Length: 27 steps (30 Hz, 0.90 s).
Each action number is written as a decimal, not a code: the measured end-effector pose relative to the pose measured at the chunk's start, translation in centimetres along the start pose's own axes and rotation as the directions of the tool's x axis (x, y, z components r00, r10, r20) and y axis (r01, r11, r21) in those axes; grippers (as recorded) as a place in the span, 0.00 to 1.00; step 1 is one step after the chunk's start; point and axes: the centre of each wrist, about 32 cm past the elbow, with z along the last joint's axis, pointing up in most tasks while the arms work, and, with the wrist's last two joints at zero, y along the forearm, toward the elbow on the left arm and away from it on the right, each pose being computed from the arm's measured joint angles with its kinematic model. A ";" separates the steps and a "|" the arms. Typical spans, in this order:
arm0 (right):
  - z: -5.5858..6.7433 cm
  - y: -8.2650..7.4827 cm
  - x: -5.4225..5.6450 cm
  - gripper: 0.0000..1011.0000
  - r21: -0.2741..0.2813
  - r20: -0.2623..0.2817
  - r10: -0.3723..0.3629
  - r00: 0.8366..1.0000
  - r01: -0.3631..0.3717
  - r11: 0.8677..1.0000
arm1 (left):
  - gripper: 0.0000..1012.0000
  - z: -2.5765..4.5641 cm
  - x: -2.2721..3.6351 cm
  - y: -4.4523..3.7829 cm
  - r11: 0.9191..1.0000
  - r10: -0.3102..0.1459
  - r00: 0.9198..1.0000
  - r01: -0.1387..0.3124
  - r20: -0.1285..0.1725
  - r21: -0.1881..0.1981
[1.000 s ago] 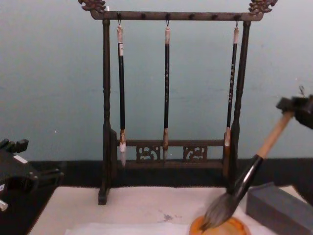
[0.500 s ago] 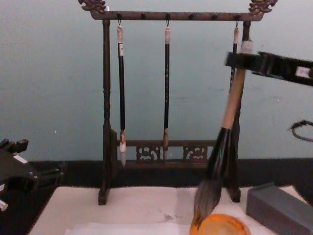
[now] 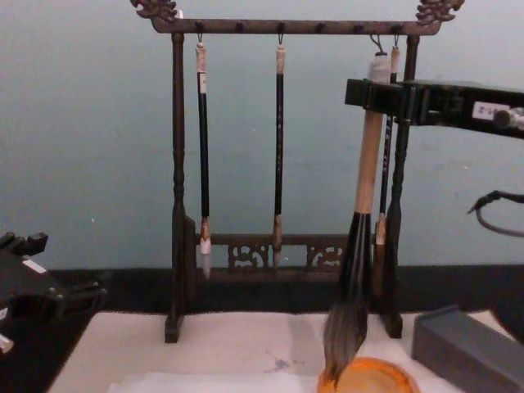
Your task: Pick up the brush from the inkstone, write on the paper, then place the brush back to its original position.
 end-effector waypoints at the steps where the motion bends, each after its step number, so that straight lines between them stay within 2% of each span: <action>1: 0.0 0.0 0.0 0.18 0.000 0.000 0.000 1.000 0.000 1.000 | 1.00 0.00 0.00 0.00 1.000 0.000 1.000 0.000 0.000 0.000; 12: 0.0 0.0 0.0 0.18 -0.001 0.002 0.002 1.000 -0.002 1.000 | 1.00 0.00 0.00 0.00 1.000 0.000 1.000 0.000 0.000 0.000; 15: -0.3 0.1 0.2 0.18 -0.017 0.029 0.022 0.999 -0.021 1.000 | 1.00 0.00 0.00 0.00 1.000 0.000 1.000 0.000 0.000 0.000; 18: -0.1 0.4 0.2 0.18 -0.031 0.075 0.052 0.996 -0.049 0.998 | 1.00 0.00 0.00 0.00 1.000 0.000 1.000 0.000 0.000 0.000; 22: 0.5 0.9 -0.5 0.18 -0.050 0.146 0.107 0.983 -0.100 0.994 | 1.00 0.00 0.00 0.00 1.000 0.000 1.000 0.000 0.000 0.000; 27: 1.1 1.1 -1.5 0.18 -0.047 0.179 0.142 0.973 -0.136 0.990 | 1.00 0.00 0.00 0.00 1.000 0.000 1.000 0.000 0.000 0.000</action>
